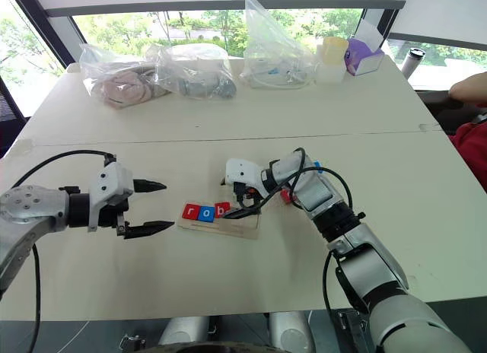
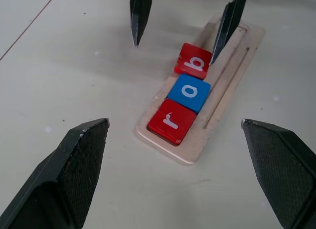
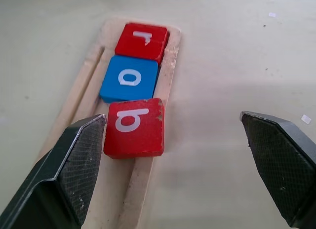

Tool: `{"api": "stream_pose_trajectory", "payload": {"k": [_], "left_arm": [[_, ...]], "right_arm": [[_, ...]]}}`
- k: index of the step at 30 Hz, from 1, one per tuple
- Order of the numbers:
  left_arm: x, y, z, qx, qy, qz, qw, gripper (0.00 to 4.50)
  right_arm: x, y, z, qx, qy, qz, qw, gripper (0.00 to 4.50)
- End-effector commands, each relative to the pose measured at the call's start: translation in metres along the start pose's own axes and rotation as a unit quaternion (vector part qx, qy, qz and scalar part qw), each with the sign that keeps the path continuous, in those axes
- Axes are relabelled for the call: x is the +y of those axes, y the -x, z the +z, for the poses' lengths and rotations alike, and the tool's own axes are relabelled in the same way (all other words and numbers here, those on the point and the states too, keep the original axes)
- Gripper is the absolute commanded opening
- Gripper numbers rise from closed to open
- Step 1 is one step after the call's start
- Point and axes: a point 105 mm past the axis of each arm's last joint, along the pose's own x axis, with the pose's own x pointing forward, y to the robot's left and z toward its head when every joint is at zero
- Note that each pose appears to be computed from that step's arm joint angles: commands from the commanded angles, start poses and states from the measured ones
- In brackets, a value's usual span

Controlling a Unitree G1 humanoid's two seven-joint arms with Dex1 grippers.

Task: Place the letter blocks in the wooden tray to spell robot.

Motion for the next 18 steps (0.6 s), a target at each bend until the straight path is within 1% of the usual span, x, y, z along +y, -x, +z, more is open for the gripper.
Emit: {"api": "stream_pose_trajectory", "payload": {"k": [1, 4, 6, 8, 10, 14, 18], "left_arm": [[0.002, 0.002, 0.002, -0.005, -0.016, 0.003, 1.000, 4.50], [0.004, 0.001, 0.001, -0.005, -0.017, 0.005, 1.000, 4.50], [0.004, 0.001, 0.001, -0.006, -0.018, 0.004, 1.000, 4.50], [0.003, -0.001, 0.001, -0.007, -0.018, 0.003, 1.000, 4.50], [0.003, -0.002, 0.000, -0.008, -0.018, 0.002, 1.000, 4.50], [0.004, -0.002, 0.000, -0.008, -0.019, 0.002, 1.000, 4.50], [0.004, -0.002, 0.000, -0.010, -0.019, 0.004, 1.000, 4.50]], "right_arm": [[0.000, 0.011, 0.018, -0.025, 0.023, 0.003, 0.999, 4.47], [-0.001, 0.016, 0.021, -0.033, 0.022, -0.010, 0.999, 4.47], [-0.011, 0.016, 0.020, -0.037, 0.016, -0.049, 0.998, 4.47], [-0.026, 0.014, 0.014, -0.026, 0.016, -0.097, 0.995, 4.47], [-0.035, 0.010, 0.007, -0.010, 0.024, -0.125, 0.992, 4.47], [-0.042, 0.006, 0.002, 0.001, 0.037, -0.138, 0.990, 4.47], [-0.040, 0.003, 0.001, 0.000, 0.039, -0.128, 0.991, 4.47]]}}
